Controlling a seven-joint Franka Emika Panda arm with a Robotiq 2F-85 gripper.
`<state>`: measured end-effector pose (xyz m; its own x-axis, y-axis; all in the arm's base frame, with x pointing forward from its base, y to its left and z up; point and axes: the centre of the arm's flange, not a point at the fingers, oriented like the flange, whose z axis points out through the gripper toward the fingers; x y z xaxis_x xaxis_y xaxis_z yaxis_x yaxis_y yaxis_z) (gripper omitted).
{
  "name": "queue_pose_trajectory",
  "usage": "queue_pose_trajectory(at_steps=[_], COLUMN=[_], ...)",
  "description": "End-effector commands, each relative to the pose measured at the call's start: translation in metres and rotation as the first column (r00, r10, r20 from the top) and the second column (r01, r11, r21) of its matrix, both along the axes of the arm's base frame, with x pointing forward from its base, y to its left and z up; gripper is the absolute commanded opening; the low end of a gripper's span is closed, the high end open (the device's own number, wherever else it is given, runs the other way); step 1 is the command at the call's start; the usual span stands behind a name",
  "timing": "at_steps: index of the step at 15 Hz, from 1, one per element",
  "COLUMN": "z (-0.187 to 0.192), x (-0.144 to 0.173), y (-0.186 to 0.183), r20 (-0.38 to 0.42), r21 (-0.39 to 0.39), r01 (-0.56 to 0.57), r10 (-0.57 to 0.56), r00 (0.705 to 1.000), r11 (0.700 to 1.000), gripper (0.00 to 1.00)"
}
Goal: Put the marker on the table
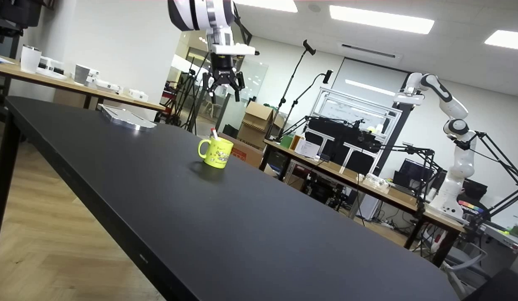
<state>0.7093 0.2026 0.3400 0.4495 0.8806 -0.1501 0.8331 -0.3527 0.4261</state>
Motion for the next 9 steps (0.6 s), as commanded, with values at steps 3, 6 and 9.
queue_pose_trajectory(at_steps=[3,6,9], z=[-0.04,-0.063,-0.082], x=[0.045,0.043,0.043], y=[0.031,0.03,0.026], r20=[-0.052,-0.1,-0.136], r21=[-0.107,-0.13,-0.133], r01=[-0.073,-0.073,-0.066], r10=[0.068,0.061,0.048], r00=[0.996,0.993,0.99], r11=[0.992,0.989,0.989], gripper=[1.0,1.0,1.0])
